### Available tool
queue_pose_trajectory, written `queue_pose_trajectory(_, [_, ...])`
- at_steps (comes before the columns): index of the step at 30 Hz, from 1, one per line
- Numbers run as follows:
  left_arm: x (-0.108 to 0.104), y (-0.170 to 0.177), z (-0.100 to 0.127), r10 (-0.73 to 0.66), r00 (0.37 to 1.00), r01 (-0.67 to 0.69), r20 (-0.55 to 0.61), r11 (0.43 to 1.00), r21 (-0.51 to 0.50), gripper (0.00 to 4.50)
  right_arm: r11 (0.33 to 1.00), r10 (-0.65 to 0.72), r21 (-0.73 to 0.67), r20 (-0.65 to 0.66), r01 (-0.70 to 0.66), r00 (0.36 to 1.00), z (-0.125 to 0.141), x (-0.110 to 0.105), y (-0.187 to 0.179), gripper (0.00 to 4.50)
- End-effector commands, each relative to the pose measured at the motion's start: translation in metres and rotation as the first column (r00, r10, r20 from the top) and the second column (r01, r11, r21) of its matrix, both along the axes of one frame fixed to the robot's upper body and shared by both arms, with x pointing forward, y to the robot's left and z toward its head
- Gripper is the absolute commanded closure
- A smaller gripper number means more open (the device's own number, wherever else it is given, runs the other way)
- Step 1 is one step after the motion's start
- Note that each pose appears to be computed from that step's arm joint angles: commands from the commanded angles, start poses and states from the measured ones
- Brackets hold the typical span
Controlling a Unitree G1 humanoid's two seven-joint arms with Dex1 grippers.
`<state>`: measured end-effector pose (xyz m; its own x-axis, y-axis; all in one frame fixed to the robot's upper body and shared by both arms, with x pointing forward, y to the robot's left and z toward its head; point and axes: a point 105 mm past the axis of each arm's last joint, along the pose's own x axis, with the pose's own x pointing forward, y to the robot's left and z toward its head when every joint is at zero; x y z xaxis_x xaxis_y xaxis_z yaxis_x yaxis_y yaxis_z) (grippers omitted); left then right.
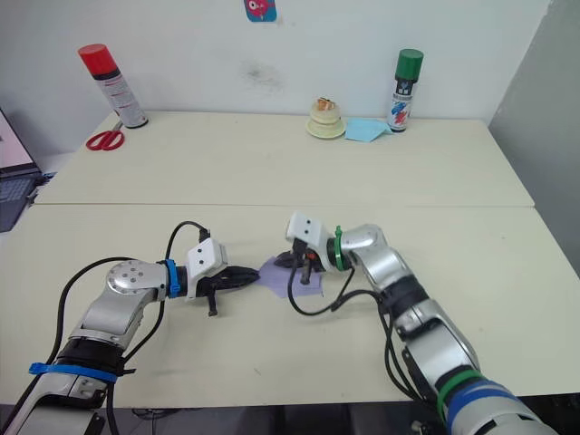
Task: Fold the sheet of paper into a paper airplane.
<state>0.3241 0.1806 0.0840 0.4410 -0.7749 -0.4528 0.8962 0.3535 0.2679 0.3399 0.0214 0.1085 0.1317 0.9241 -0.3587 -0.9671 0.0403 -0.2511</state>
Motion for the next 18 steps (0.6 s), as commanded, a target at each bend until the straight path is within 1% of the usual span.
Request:
queue_pose_trajectory(1, [-0.008, 0.001, -0.017, -0.005, 0.998, 0.007, -0.069, 1.000, 0.029, 4.14, 0.998, 0.056, -0.009, 0.181, -0.056, 0.982, 0.003, -0.014, 0.004, 4.48])
queue_pose_trajectory(5, [-0.009, 0.002, -0.016, -0.007, 0.997, 0.008, -0.072, 1.000, 0.024, 4.14, 0.998, 0.061, -0.022, 0.346, -0.057, 0.936, -0.007, -0.020, 0.001, 4.48])
queue_pose_trajectory(9, [-0.010, 0.003, -0.016, -0.006, 0.997, 0.008, -0.074, 1.000, 0.023, 4.14, 0.995, 0.097, -0.038, 0.446, -0.090, 0.890, -0.011, -0.026, 0.001, 4.48])
queue_pose_trajectory(15, [-0.010, 0.004, -0.015, -0.006, 0.997, 0.007, -0.076, 1.000, 0.022, 4.14, 0.990, 0.143, -0.072, 0.550, -0.124, 0.822, -0.016, -0.031, -0.001, 4.48])
queue_pose_trajectory(18, [-0.010, 0.004, -0.015, -0.006, 0.997, 0.008, -0.077, 1.000, 0.021, 4.14, 0.989, 0.151, -0.078, 0.563, -0.129, 0.812, -0.020, -0.031, -0.002, 4.48])
